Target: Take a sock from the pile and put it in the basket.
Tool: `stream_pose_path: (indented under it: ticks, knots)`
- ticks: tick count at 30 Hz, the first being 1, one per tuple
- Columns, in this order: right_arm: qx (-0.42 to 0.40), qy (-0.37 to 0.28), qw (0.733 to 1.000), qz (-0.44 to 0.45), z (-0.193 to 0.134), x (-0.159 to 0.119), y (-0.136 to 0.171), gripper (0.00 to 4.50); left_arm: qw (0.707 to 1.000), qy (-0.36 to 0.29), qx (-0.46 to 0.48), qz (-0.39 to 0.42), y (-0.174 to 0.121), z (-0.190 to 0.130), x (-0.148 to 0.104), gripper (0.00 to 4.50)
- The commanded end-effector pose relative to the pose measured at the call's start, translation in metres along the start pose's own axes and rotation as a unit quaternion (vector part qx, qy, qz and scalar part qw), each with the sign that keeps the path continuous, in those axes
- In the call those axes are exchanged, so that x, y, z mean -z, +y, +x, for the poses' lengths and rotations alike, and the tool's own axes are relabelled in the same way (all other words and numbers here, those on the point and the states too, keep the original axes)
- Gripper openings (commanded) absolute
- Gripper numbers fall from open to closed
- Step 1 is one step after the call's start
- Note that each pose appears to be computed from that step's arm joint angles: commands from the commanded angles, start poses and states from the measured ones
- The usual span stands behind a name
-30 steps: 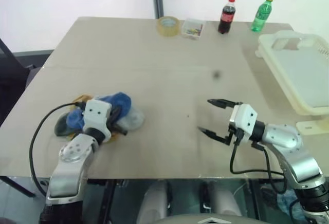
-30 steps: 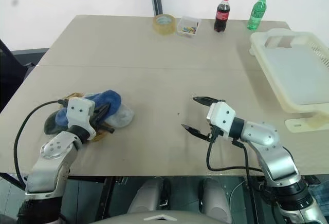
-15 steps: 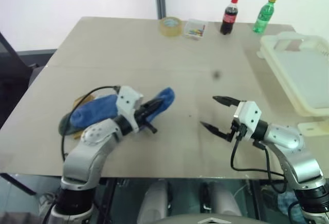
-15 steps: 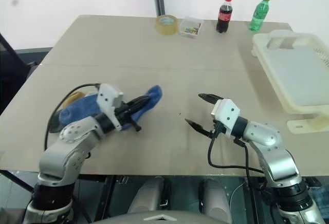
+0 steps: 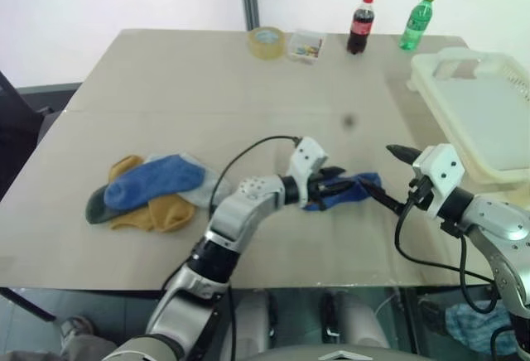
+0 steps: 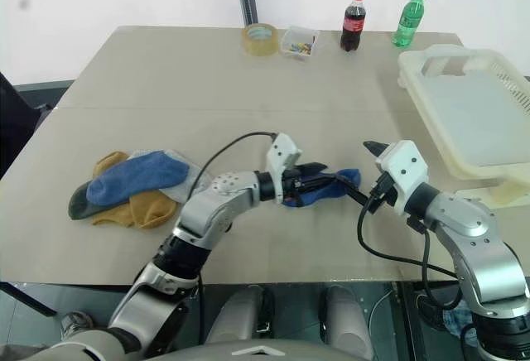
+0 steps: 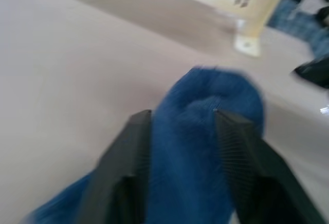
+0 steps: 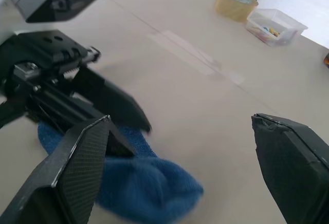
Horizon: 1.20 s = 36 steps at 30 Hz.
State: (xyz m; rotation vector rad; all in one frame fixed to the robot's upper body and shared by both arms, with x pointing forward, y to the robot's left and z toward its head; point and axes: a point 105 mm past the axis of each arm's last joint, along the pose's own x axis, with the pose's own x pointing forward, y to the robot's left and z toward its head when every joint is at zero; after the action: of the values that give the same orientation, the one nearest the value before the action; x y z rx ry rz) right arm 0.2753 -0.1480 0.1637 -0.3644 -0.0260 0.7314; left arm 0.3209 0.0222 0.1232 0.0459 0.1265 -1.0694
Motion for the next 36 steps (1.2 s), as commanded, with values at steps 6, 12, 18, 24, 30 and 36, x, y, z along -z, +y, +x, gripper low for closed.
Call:
stream_pose_path:
  ticks: [6, 12, 18, 24, 30, 36]
  knots:
    - [-0.074, -0.029, 0.996, -0.033, -0.018, -0.009, 0.017, 4.50, 0.993, 0.047, -0.104, 0.034, 0.028, -0.048, 0.012, 2.10]
    - [-0.064, -0.009, 0.997, -0.046, -0.039, -0.001, 0.011, 4.50, 0.995, 0.047, -0.084, 0.025, 0.025, -0.048, 0.013, 2.10]
    - [-0.043, -0.022, 0.997, -0.056, -0.022, 0.002, 0.011, 4.50, 0.997, 0.049, -0.035, 0.053, 0.017, -0.029, 0.012, 2.10]
    - [-0.022, -0.004, 0.998, -0.066, 0.032, 0.013, 0.017, 4.50, 0.989, 0.094, -0.050, 0.101, 0.028, -0.014, 0.030, 2.10]
    - [-0.041, -0.006, 0.998, -0.057, 0.085, 0.010, 0.029, 4.50, 0.986, 0.105, -0.078, 0.103, 0.036, -0.026, 0.038, 2.10]
    - [-0.023, 0.025, 0.998, -0.053, 0.108, 0.025, 0.024, 4.24, 0.986, 0.102, -0.093, 0.092, 0.032, -0.029, 0.041, 2.18]
